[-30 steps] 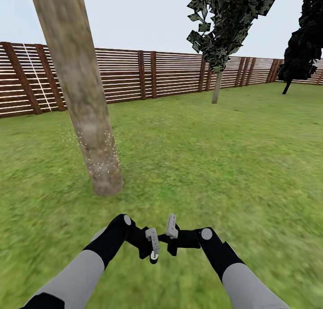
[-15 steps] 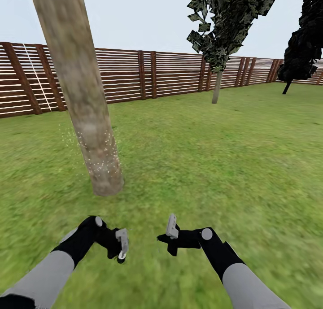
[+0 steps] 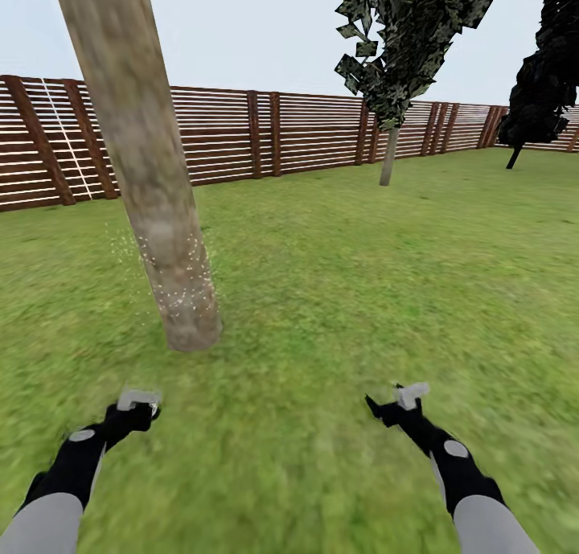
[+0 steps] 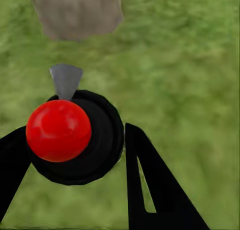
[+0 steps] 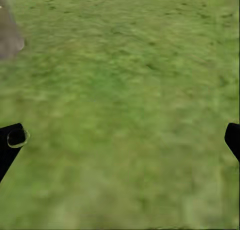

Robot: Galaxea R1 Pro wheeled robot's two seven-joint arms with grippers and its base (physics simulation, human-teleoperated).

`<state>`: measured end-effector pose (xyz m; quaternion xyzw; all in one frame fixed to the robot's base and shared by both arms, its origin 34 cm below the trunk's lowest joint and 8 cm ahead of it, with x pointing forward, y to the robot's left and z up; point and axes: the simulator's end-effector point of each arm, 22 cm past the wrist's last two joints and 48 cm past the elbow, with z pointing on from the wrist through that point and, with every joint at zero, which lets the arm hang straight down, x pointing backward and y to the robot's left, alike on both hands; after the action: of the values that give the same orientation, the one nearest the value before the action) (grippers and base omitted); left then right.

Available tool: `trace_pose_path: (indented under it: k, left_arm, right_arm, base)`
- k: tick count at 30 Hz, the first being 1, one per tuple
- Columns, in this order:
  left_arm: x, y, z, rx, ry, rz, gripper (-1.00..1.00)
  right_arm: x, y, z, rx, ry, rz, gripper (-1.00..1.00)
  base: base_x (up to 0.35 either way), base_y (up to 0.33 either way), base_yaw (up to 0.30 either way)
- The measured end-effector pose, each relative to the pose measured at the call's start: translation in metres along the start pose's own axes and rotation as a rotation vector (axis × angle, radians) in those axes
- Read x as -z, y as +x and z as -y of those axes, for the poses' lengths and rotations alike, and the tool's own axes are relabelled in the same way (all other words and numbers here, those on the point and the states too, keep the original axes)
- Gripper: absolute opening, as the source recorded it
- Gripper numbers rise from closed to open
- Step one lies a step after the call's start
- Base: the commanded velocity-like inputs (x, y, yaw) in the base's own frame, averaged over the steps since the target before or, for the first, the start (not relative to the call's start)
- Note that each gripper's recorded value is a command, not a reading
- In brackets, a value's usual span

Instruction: In the garden, pick up the pesticide atomizer on the floor and spray pesticide onto both trees until each tree trunk is fully covered.

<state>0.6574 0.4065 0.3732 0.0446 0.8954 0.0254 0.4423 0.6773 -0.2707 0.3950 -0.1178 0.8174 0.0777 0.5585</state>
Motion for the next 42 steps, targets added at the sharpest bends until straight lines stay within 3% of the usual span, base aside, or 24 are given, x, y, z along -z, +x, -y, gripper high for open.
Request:
trace_pose_path:
  k: [2, 3, 5, 8, 10, 15, 19, 21, 23, 25, 26, 30, 32, 33, 36, 42]
  left_arm:
    - [0.005, 0.011, 0.001, -0.004, -0.047, 0.055, -1.00]
    - [0.006, 0.015, 0.001, -0.002, -0.056, 0.060, -1.00]
    - [0.008, 0.020, -0.003, 0.012, -0.072, 0.063, -1.00]
    - [0.022, 0.038, -0.033, 0.108, -0.142, 0.055, -1.00]
    - [0.027, 0.040, -0.042, 0.139, -0.163, 0.055, -1.00]
    - [0.033, 0.033, -0.042, 0.148, -0.165, 0.050, -1.00]
    - [0.040, 0.041, -0.041, 0.148, -0.165, 0.026, -1.00]
    - [0.057, 0.079, -0.042, 0.140, -0.172, -0.036, -1.00]
    - [0.071, 0.104, -0.047, 0.161, -0.189, -0.069, -1.00]
    - [0.079, 0.107, -0.054, 0.184, -0.210, -0.062, -1.00]
    - [0.081, 0.106, -0.054, 0.184, -0.210, -0.064, -1.00]
    - [0.096, 0.124, -0.054, 0.182, -0.213, -0.100, -1.00]
    - [0.099, 0.121, -0.054, 0.181, -0.214, -0.101, -1.00]
    - [0.100, 0.117, -0.054, 0.177, -0.213, -0.094, -1.00]
    - [0.103, 0.107, -0.047, 0.152, -0.205, -0.047, -1.00]
    - [0.107, 0.103, -0.038, 0.160, -0.187, -0.053, -1.00]
  right_arm:
    - [0.009, 0.001, 0.035, -0.002, 0.158, 0.034, 1.00]
    - [0.011, 0.002, 0.039, -0.001, 0.179, 0.038, 1.00]
    - [0.012, 0.003, 0.042, -0.001, 0.193, 0.040, 1.00]
    - [0.011, 0.006, 0.033, -0.013, 0.178, 0.025, 1.00]
    - [0.020, 0.022, 0.029, -0.023, 0.174, -0.007, 1.00]
    - [0.063, 0.080, 0.026, -0.030, 0.181, -0.116, 1.00]
    - [0.096, 0.103, 0.014, 0.003, 0.173, -0.109, 1.00]
    - [0.101, 0.102, 0.008, 0.002, 0.173, -0.101, 1.00]
    - [0.104, 0.098, 0.015, 0.004, 0.182, -0.101, 1.00]
    - [0.121, 0.099, 0.044, -0.051, 0.277, -0.096, 1.00]
    - [0.123, 0.098, 0.045, -0.055, 0.283, -0.096, 1.00]
    - [0.142, 0.109, 0.038, -0.053, 0.279, -0.117, 1.00]
    - [0.148, 0.119, 0.023, -0.072, 0.259, -0.133, 1.00]
    - [0.151, 0.123, 0.017, -0.084, 0.250, -0.139, 1.00]
    - [0.170, 0.125, 0.001, -0.056, 0.233, -0.102, 1.00]
    - [0.179, 0.125, -0.018, -0.085, 0.209, -0.112, 1.00]
  base:
    - [0.000, 0.000, 0.000]
    - [0.000, 0.000, 0.000]
    - [0.000, 0.000, 0.000]
    - [0.000, 0.000, 0.000]
    - [0.000, 0.000, 0.000]
    - [0.000, 0.000, 0.000]
    - [0.000, 0.000, 0.000]
    - [0.000, 0.000, 0.000]
    - [0.000, 0.000, 0.000]
    - [0.000, 0.000, 0.000]
    - [0.000, 0.000, 0.000]
    - [0.000, 0.000, 0.000]
    - [0.000, 0.000, 0.000]
    - [0.000, 0.000, 0.000]
    - [0.000, 0.000, 0.000]
    - [0.000, 0.000, 0.000]
